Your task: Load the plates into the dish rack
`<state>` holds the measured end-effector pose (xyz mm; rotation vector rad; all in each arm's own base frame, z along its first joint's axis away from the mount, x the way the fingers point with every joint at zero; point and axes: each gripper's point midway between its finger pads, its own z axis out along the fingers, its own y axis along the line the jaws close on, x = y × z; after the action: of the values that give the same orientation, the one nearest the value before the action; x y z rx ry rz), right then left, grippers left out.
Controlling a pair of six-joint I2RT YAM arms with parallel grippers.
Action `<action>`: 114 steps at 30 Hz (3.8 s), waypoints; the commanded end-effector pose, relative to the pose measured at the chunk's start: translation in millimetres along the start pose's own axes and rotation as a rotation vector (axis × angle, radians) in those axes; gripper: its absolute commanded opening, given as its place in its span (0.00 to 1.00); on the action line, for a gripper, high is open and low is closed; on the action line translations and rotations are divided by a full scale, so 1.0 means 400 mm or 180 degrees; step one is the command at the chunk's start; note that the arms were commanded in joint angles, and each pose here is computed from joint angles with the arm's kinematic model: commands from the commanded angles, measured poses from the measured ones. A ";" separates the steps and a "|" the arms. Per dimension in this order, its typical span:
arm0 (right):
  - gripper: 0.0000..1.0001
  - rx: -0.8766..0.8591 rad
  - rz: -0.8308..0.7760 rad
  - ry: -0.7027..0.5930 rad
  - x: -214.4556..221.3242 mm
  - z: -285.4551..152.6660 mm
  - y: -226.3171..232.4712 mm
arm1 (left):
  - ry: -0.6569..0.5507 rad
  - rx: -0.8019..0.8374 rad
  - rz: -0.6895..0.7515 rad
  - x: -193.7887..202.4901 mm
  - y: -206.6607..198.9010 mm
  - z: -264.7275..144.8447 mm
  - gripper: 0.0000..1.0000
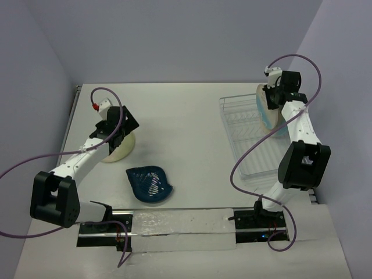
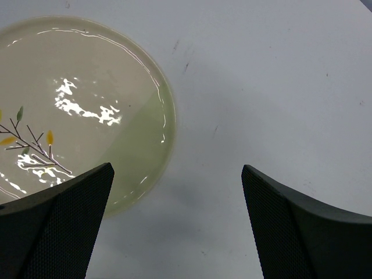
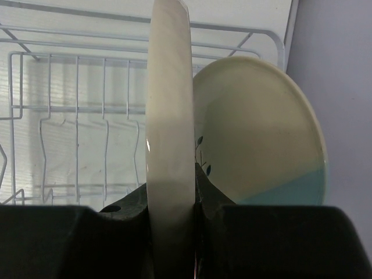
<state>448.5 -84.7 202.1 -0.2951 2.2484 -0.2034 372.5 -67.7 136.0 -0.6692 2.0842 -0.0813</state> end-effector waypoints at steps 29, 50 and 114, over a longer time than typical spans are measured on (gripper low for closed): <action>0.76 0.0869 0.0404 -0.0642 -0.089 -0.009 -0.180 | -0.0171 0.0051 -0.0208 -0.058 -0.020 -0.024 0.99; 1.00 0.1270 0.0545 -0.1723 -0.394 -0.292 -0.037 | -0.0219 -0.0782 -0.1089 -0.091 0.224 -0.021 0.99; 1.00 -0.2267 0.1047 -0.0329 -0.310 0.060 1.040 | 0.1403 -0.0282 -0.0144 0.285 0.144 0.177 0.00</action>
<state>476.1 338.8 162.6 -0.2783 2.1938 0.7952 388.9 -40.2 19.9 -0.9523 2.3046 -0.2487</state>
